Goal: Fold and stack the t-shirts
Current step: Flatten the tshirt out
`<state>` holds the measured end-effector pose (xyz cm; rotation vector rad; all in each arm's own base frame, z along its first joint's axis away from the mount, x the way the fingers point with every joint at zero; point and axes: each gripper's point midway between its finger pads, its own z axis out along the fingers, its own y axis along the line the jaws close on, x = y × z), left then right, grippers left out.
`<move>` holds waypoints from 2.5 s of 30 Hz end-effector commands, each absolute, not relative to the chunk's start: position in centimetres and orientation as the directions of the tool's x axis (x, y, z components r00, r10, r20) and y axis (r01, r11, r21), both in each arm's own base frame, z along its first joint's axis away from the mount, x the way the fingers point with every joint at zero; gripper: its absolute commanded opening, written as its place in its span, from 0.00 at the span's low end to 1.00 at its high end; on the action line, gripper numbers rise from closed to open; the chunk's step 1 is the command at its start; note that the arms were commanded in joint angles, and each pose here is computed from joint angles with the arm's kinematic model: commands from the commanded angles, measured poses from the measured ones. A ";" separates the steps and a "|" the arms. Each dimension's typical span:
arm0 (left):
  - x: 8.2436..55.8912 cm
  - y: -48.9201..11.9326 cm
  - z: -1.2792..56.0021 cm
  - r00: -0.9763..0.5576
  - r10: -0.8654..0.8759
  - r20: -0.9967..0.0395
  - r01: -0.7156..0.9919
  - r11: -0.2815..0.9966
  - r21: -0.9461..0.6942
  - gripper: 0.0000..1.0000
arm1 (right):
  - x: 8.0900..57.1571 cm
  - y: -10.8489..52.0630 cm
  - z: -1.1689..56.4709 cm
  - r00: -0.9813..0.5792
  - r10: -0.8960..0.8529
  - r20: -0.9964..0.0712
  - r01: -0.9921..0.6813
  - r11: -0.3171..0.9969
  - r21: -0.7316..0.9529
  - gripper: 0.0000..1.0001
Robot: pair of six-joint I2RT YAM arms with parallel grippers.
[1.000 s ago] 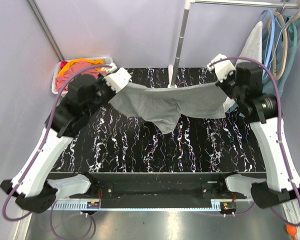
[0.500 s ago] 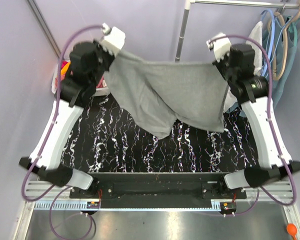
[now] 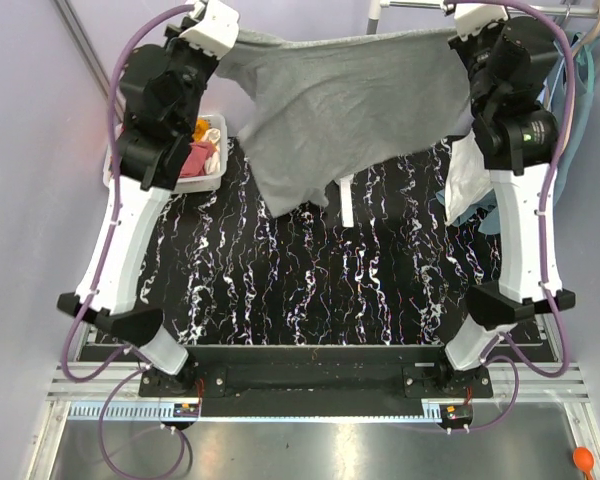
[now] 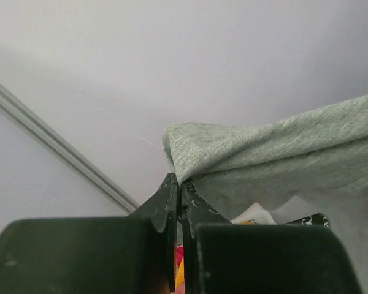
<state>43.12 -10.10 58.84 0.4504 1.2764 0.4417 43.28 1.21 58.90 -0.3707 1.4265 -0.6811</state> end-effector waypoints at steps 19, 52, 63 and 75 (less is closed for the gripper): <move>24.5 -3.9 60.9 0.370 0.442 -0.817 -0.042 0.887 0.460 0.00 | 28.3 -0.9 54.7 -0.022 -0.510 -0.860 0.083 0.856 -0.510 0.00; 34.2 0.1 71.1 0.453 0.519 -0.724 -0.393 0.846 0.360 0.00 | 36.0 -2.6 65.2 0.109 -0.569 -0.815 0.382 0.781 -0.494 0.00; 31.9 -8.1 34.4 0.037 0.686 -0.726 0.329 0.678 0.657 0.00 | 31.9 -0.1 39.8 -0.226 -0.563 -0.795 -0.070 0.823 -0.563 0.00; 17.5 -8.5 15.6 -0.106 0.864 -0.493 0.862 0.327 0.388 0.00 | 23.2 2.4 21.2 -0.509 -0.563 -0.651 -0.452 0.819 -0.355 0.00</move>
